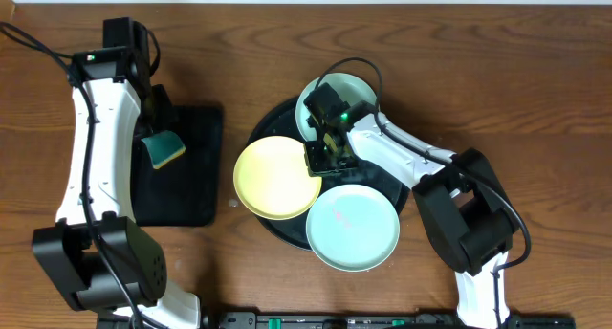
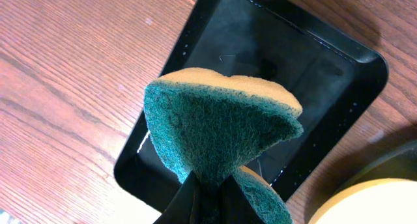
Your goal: Clean dirty plates on tray and stack at the side
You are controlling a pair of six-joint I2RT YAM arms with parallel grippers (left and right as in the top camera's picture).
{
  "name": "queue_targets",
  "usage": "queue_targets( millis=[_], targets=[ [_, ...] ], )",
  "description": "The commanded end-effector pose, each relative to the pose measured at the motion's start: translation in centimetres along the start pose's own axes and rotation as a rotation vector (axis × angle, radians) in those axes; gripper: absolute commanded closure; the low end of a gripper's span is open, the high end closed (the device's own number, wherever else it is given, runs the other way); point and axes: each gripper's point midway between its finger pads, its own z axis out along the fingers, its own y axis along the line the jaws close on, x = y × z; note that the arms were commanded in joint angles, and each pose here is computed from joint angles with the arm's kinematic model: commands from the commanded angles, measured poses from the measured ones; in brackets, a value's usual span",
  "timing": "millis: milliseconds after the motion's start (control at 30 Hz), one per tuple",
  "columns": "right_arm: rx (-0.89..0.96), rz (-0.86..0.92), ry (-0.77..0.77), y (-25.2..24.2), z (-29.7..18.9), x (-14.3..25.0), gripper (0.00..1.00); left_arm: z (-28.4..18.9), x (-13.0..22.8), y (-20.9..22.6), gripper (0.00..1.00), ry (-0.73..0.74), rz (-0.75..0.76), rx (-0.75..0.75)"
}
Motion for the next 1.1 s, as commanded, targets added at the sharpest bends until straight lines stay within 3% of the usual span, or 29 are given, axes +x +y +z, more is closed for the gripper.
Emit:
queue_targets(
  millis=[0,433,633,867,1067],
  targets=[
    [0.056,-0.085,-0.099,0.0,-3.2,-1.8,0.99,-0.7,-0.6,0.4,0.92,-0.026,0.011,-0.001],
    [0.374,-0.223,-0.429,-0.4,-14.0,-3.8,0.99,-0.7,-0.7,0.4,0.93,-0.027,0.01,-0.001],
    [0.618,-0.294,-0.58,-0.6,-18.5,-4.1,0.99,-0.7,-0.7,0.4,0.92,-0.027,0.01,-0.001],
    [0.862,-0.441,-0.687,1.8,-21.3,-3.1,0.99,-0.7,-0.7,0.3,0.92,-0.029,0.01,0.0],
    [1.067,-0.454,-0.87,4.6,-25.0,-1.7,0.99,-0.7,-0.8,0.3,0.93,-0.033,0.005,0.001]
  ],
)
